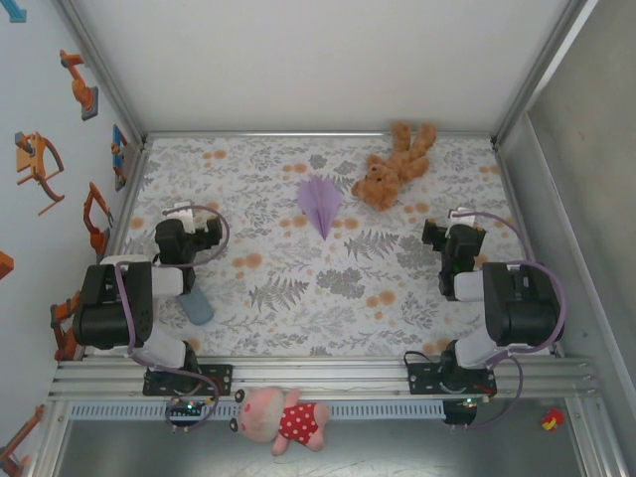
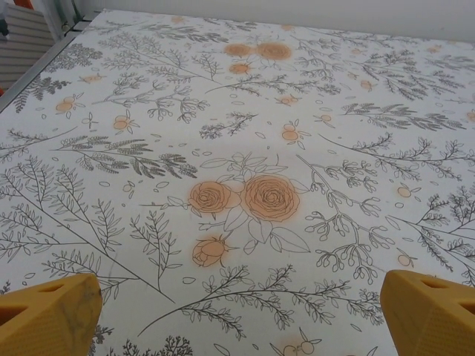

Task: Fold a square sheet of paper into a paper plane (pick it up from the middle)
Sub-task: Reset both arms

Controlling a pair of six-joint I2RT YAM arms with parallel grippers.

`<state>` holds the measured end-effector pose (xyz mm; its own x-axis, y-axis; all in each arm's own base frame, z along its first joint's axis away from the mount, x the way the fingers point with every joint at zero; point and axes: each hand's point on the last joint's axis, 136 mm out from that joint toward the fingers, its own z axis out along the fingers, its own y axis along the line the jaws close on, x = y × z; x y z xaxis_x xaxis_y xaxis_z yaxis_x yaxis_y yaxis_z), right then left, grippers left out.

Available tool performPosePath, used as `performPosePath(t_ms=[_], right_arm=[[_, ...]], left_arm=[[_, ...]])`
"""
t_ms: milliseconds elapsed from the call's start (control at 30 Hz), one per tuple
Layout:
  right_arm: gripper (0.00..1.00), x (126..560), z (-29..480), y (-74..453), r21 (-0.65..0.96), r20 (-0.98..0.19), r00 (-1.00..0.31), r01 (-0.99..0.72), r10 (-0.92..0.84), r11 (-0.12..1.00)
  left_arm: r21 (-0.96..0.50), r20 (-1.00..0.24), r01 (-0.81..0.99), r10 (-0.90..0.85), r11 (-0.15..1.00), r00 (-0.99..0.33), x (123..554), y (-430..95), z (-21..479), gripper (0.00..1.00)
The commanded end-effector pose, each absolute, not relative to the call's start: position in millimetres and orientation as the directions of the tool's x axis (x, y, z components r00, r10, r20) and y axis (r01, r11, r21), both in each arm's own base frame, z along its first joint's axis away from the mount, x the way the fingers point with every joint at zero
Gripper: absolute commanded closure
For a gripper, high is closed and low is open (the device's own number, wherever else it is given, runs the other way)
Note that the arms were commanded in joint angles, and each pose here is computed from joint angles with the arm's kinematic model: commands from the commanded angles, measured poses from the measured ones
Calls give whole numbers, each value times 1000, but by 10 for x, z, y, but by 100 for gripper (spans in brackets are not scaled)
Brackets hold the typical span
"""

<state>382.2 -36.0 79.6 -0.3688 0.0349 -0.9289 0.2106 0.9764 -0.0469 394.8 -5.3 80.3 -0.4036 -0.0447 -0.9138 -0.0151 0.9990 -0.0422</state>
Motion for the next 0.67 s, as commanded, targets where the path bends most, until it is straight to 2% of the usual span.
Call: performPosePath(t_ms=[0, 633], right_arm=[[1, 3899, 907, -372, -27, -940, -337, 216, 48, 976], [1, 3894, 905, -376, -27, -940, -338, 217, 49, 976]], left_arm=[[-9, -916, -36, -23, 999, -401, 3967, -6, 828, 4], [-33, -913, -21, -39, 999, -407, 3972, -1, 822, 4]])
